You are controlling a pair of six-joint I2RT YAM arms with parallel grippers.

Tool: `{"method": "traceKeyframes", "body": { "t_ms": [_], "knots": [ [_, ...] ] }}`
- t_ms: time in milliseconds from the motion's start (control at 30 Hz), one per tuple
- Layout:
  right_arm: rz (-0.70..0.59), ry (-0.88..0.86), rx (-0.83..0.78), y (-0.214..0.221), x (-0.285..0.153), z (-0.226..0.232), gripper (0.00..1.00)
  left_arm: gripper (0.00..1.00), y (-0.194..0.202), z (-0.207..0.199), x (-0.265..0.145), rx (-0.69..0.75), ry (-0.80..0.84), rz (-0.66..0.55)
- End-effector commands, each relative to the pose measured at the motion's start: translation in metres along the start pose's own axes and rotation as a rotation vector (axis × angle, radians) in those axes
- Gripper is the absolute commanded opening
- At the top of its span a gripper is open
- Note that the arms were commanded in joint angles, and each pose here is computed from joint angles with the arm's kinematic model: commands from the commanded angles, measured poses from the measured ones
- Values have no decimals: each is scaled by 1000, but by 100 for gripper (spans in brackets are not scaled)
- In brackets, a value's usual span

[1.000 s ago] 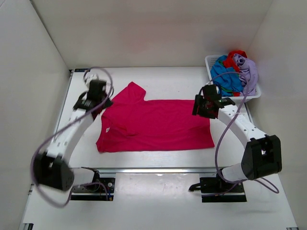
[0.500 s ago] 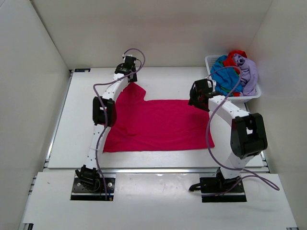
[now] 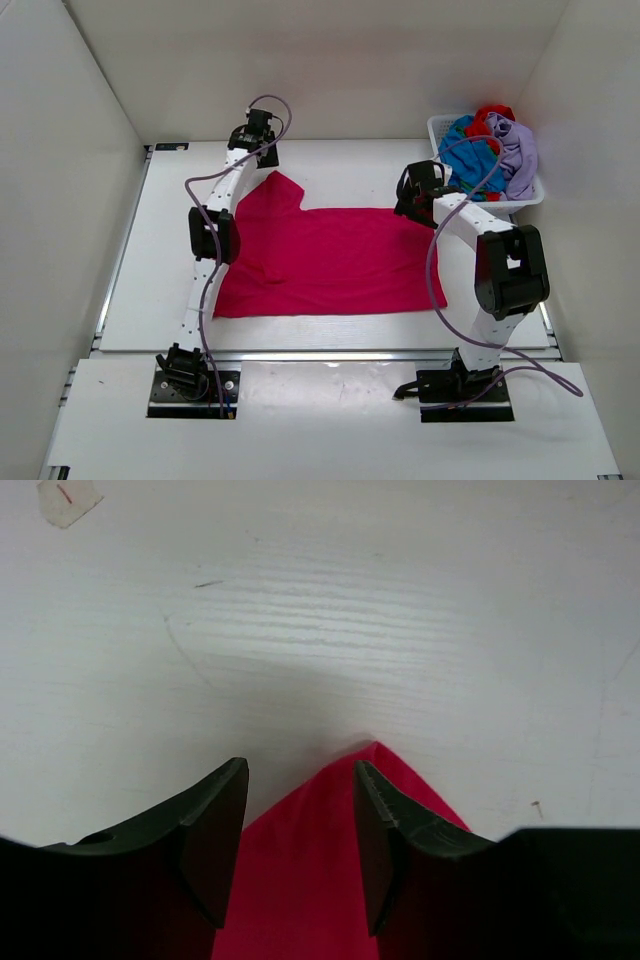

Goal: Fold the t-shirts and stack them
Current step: Grap the side of the flattened tshirt furthest away from the robot with both arms

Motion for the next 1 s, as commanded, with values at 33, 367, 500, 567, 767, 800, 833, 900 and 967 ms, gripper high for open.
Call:
{"method": "traceKeyframes", "body": {
  "t_ms": [33,367,500,567,767,800,833,900,967],
  "knots": [
    [-64,-23,44,-17,-2,6,62,57,2,6,-12,21,18,44],
    [-48,36,61,-19,11,-1,66,70,14,-16,-19,90,65,85],
    [-50,76,100,-25,19,-2,71,75,17,-16,-17,83,74,98],
    [-59,84,110,-31,22,-2,72,63,21,-18,-17,86,87,114],
    [-57,93,120,-32,25,-1,73,0,26,-13,-14,59,102,149],
    [-62,87,116,-34,25,0,71,0,27,-11,-13,56,95,155],
    [-58,100,111,-32,26,-2,71,0,28,-11,-15,64,88,161],
    [-68,88,112,-34,25,0,70,0,30,-13,-18,70,68,168],
    [-76,99,107,-36,25,-1,70,0,22,-13,-25,68,65,148]
  ]
}}
Point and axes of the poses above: each gripper's point midway between its finger pads, its own x axis out along the fingers, its own z axis along the line the jaws close on, y = z × x, the point moved 7 cm from there along -x, back along the fingers, and after that the axes turned 8 degrees about x, right-handed, at the moved point
